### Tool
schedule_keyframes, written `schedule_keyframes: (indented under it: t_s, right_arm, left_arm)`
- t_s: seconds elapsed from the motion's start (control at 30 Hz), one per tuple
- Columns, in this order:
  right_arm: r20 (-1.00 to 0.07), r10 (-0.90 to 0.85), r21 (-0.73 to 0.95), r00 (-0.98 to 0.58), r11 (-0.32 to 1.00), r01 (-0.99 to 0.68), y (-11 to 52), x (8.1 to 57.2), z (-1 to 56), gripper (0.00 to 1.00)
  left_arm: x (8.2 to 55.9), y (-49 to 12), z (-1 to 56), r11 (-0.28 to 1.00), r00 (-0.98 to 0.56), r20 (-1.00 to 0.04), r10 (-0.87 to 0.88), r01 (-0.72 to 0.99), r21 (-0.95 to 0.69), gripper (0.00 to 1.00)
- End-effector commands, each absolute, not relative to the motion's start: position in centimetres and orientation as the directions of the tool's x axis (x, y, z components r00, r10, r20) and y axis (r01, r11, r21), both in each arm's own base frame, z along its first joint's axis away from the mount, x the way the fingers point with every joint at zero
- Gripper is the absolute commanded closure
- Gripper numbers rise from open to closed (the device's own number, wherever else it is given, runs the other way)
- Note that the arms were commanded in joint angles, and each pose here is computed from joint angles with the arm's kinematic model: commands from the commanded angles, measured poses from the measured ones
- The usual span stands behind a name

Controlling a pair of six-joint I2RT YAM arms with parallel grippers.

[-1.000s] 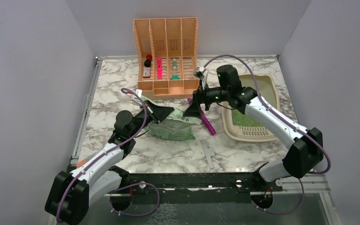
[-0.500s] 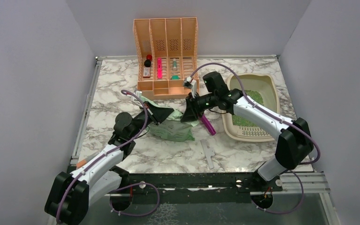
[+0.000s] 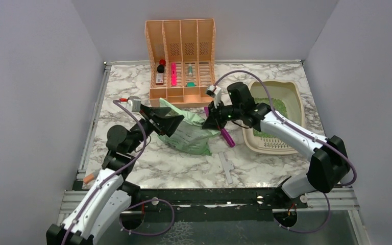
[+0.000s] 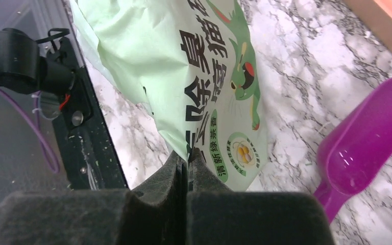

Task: Fill the litter box with clean litter
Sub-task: Close the cat litter bag at the center of the board.

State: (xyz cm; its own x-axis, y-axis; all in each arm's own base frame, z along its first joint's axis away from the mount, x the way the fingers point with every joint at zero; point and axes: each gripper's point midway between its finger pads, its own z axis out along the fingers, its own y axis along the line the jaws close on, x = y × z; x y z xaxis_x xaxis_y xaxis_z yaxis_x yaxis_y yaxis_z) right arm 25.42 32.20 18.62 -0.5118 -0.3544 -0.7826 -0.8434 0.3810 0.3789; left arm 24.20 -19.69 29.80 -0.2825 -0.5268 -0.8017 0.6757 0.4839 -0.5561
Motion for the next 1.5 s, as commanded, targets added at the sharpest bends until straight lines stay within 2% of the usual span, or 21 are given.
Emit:
schedule_keyframes:
  t_s: [0.0,0.1,0.17,0.33,0.47,0.57,0.77,1.13,1.33,1.47]
  right_arm:
    - [-0.855,-0.301,0.279,-0.423,0.422,-0.863,31.8,26.2,21.2,0.99]
    - [-0.867,-0.298,0.254,-0.400,0.427,-0.868,32.1,26.1,21.4,0.99]
    - [-0.879,-0.299,0.230,-0.372,0.416,-0.879,32.5,25.6,21.5,0.99]
    - [-0.908,-0.279,0.191,-0.314,0.392,-0.900,33.2,24.6,21.9,0.99]
    - [-0.940,-0.227,0.154,-0.254,0.383,-0.911,33.1,24.2,22.7,0.99]
    - [-0.959,-0.212,0.099,-0.186,0.366,-0.925,32.7,23.9,23.2,0.99]
    - [-0.977,-0.181,0.044,-0.113,0.349,-0.936,32.4,23.4,23.6,0.99]
    - [-0.991,-0.136,-0.040,-0.006,0.329,-0.944,31.8,22.6,24.4,0.99]
    - [-0.990,-0.144,-0.052,0.004,0.332,-0.942,31.7,22.6,24.3,0.99]
    - [-0.988,-0.155,-0.047,-0.007,0.343,-0.938,31.4,22.6,23.8,0.99]
  left_arm:
    - [21.9,-17.3,31.9,0.663,-0.163,-0.951,-0.262,0.686,-0.300,0.01]
    - [21.1,-16.2,32.5,0.707,-0.172,-0.983,-0.070,0.686,-0.171,0.01]
    - [21.3,-16.8,33.3,0.669,-0.152,-0.988,0.039,0.738,-0.087,0.01]
    - [23.0,-20.3,31.6,0.409,-0.062,-0.960,0.273,0.911,0.058,0.02]
    - [26.0,-20.4,30.0,0.320,0.030,-0.900,0.435,0.929,0.185,0.05]
    - [25.5,-21.1,28.7,0.204,0.059,-0.882,0.468,0.964,0.173,0.02]
    - [25.8,-23.3,28.1,0.057,0.056,-0.905,0.421,0.994,0.088,0.01]
    - [25.7,-25.5,24.7,-0.050,-0.004,-0.881,0.473,0.998,-0.032,0.03]
    - [25.8,-25.3,21.1,-0.012,-0.075,-0.818,0.571,0.995,-0.100,0.14]
    - [25.5,-24.9,21.0,-0.008,-0.063,-0.811,0.582,0.997,-0.082,0.23]
